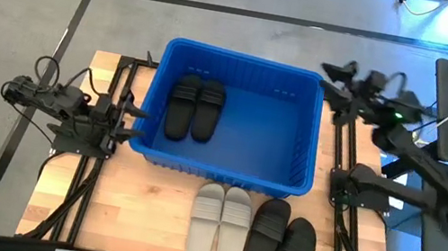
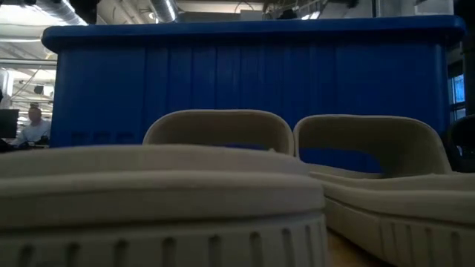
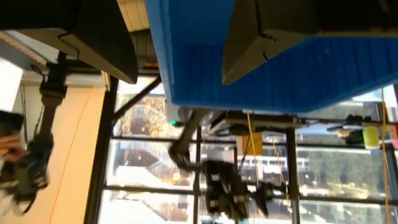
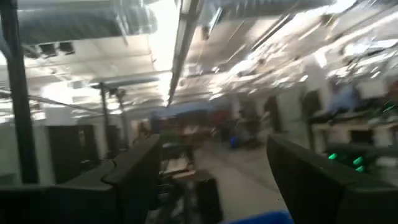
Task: Pick and place slides into bin
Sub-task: Put the gray slipper into the blue container
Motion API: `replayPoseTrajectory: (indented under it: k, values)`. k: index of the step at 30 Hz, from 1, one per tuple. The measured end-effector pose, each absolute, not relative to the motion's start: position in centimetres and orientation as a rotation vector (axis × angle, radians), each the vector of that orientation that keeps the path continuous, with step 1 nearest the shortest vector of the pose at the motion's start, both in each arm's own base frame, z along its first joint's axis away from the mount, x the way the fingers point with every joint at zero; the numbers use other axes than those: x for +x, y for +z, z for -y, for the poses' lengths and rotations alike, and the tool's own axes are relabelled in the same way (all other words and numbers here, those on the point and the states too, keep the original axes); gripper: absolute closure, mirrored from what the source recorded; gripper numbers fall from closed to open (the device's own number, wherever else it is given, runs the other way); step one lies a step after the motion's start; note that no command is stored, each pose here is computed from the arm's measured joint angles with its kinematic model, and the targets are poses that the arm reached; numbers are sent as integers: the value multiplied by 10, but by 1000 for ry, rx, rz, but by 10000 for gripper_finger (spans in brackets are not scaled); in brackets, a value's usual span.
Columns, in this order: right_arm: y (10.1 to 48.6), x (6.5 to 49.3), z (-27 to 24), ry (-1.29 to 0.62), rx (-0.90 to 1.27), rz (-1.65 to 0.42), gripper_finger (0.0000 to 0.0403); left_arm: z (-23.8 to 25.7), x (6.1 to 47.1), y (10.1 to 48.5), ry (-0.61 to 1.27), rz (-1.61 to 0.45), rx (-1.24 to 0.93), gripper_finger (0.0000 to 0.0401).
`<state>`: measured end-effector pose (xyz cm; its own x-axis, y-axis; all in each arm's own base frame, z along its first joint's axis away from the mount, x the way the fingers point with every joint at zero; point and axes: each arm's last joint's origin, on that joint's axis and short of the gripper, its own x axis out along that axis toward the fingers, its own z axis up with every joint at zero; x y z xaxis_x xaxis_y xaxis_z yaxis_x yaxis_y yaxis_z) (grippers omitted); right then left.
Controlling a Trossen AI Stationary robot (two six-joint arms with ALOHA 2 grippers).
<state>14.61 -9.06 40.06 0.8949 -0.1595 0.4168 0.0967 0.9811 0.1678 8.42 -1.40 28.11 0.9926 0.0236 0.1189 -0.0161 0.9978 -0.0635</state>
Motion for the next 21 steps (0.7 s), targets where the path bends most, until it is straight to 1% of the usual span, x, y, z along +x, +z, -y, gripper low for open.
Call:
replayPoseTrajectory:
  k: [6,12,17,21]
  values:
    - [421,213,75,56,163,355,114,14,85,279,19,97,-76,174]
    - [433,268,32,225,117,127,114,14,85,277,20,73,-70,174]
    - [436,298,-16,254,53,-55,114,14,85,273,21,40,-60,174]
    - [436,313,-58,252,6,-176,114,14,85,270,21,7,-51,174]
